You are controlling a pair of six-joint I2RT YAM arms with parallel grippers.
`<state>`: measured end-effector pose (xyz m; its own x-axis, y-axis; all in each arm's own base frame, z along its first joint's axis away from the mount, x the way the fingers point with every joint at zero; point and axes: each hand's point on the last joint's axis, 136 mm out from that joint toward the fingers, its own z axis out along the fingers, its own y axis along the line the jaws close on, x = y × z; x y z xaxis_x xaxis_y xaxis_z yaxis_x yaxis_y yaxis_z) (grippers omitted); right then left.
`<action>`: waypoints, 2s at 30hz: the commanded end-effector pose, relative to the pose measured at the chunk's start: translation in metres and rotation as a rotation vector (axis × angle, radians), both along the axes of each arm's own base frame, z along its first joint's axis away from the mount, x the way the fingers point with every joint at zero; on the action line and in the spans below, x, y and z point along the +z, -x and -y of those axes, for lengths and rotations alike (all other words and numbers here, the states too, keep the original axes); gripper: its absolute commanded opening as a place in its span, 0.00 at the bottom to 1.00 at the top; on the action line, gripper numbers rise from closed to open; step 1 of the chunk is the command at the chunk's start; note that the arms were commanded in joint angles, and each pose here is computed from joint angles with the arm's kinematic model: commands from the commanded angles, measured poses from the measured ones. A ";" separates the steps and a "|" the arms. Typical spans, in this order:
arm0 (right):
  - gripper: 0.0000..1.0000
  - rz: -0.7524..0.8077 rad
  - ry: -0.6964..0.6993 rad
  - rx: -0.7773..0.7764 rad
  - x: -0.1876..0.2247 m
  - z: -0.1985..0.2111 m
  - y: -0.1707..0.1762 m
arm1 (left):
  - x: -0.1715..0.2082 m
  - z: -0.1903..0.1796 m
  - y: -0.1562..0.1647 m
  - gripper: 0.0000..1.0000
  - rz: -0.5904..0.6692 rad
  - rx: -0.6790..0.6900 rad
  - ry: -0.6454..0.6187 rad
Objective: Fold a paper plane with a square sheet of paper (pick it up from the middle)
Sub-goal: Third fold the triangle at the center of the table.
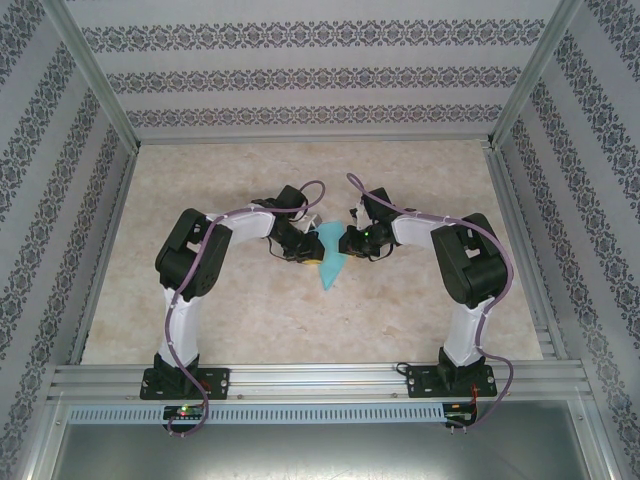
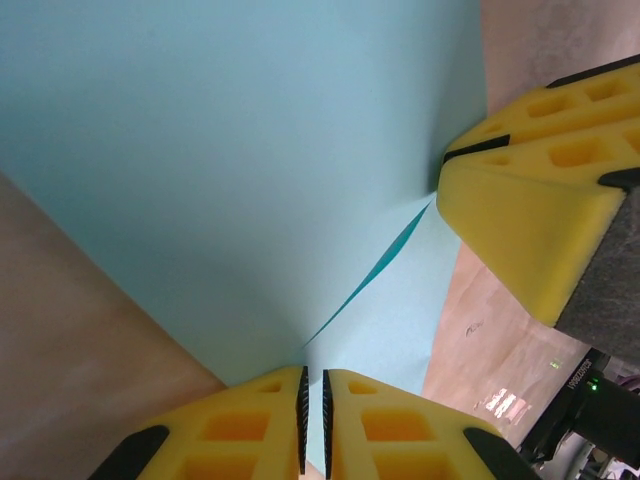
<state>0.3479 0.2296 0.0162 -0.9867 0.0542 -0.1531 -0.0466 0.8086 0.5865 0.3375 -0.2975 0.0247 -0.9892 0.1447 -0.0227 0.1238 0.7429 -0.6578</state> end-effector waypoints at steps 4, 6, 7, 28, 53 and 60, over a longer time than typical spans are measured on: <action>0.12 -0.025 0.102 -0.007 -0.015 0.019 0.007 | -0.009 0.005 0.008 0.16 -0.020 -0.049 -0.021; 0.12 -0.025 0.099 -0.006 -0.015 0.019 0.007 | -0.011 0.005 0.009 0.16 -0.022 -0.056 -0.027; 0.12 -0.023 0.099 -0.006 -0.015 0.019 0.007 | -0.012 0.004 0.009 0.16 -0.022 -0.059 -0.034; 0.14 -0.002 -0.121 0.012 0.019 -0.023 0.029 | -0.038 -0.003 0.017 0.16 -0.047 -0.097 -0.112; 0.08 0.037 -0.035 0.054 0.012 -0.024 0.046 | -0.042 -0.007 0.020 0.17 -0.057 -0.111 -0.137; 0.02 -0.017 -0.090 0.069 0.003 -0.043 0.058 | -0.042 -0.008 0.021 0.17 -0.057 -0.113 -0.141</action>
